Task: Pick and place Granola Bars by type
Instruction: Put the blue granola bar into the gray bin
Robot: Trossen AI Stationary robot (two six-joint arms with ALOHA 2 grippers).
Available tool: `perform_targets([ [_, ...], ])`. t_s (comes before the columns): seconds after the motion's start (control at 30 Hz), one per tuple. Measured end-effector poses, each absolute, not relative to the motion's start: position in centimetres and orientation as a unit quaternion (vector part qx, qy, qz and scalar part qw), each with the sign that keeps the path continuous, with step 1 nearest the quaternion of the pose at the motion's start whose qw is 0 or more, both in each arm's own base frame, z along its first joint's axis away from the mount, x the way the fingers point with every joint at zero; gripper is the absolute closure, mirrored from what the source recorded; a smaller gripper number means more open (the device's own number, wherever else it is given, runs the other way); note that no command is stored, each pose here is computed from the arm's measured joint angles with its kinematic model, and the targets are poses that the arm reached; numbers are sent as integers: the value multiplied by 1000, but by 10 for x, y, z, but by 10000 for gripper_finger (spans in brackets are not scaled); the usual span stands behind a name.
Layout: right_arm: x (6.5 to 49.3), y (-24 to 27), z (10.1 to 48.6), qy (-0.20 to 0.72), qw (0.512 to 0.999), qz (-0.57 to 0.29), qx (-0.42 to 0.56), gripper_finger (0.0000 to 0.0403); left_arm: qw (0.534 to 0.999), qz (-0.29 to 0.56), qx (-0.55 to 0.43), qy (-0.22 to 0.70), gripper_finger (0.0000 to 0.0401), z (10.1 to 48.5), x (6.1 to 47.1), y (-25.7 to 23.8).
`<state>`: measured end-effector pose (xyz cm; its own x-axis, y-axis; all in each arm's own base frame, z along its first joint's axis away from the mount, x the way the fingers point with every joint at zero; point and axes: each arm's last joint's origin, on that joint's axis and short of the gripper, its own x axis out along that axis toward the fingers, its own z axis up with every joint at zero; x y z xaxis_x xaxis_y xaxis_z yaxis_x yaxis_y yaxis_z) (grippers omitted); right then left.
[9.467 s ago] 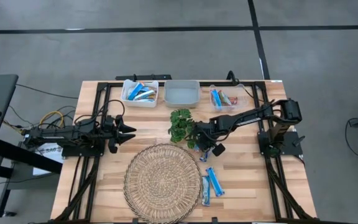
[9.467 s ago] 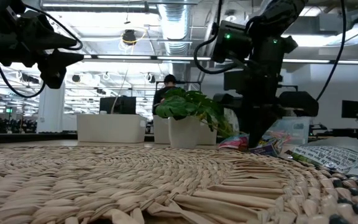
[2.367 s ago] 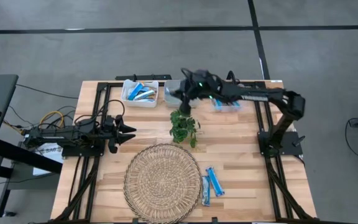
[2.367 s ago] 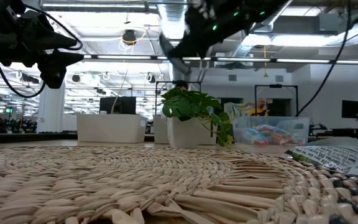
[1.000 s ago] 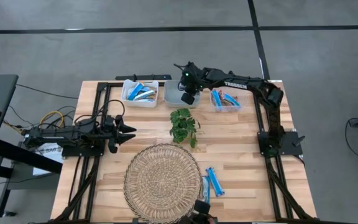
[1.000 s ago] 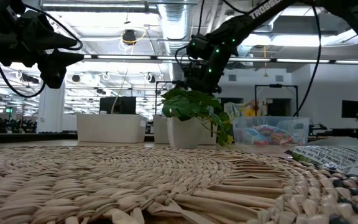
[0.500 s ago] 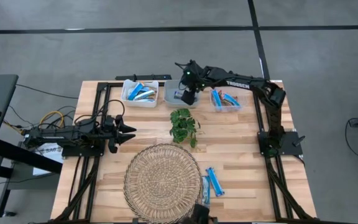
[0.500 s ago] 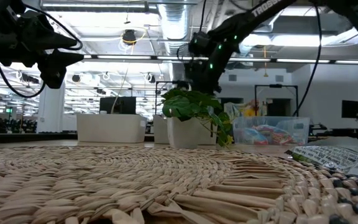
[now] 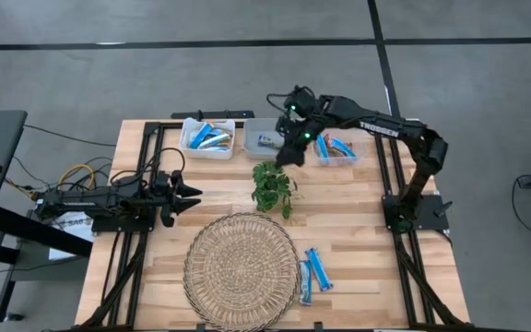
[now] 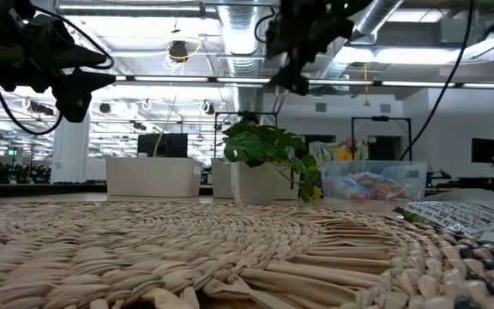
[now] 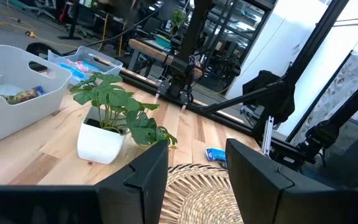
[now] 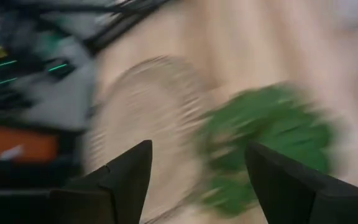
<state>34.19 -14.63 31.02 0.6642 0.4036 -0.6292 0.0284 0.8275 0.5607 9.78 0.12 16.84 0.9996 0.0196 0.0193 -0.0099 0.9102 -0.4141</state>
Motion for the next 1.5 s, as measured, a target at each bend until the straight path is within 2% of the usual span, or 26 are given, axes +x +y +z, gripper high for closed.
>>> perform_targets([
  [0.13, 332, -122, 316, 421, 824, 190, 328, 154, 977, 8, -212, -11, 248, 168, 98, 1],
  [0.3, 325, -89, 310, 501, 770, 208, 336, 154, 977, 7, -212, -11, 248, 168, 98, 1],
  [0.53, 321, -44, 288, 622, 719, 162, 262, 154, 977, 7, -212, -11, 248, 168, 98, 1],
  [0.83, 312, 16, 246, 713, 655, 102, 231, 154, 977, 7, -212, -12, 248, 168, 98, 1],
  [1.1, 300, 60, 204, 734, 634, 16, 243, 154, 977, 7, -212, -11, 248, 168, 98, 1],
  [1.5, 291, 100, 168, 686, 640, -110, 326, 154, 977, 8, -212, -11, 248, 168, 98, 1],
])
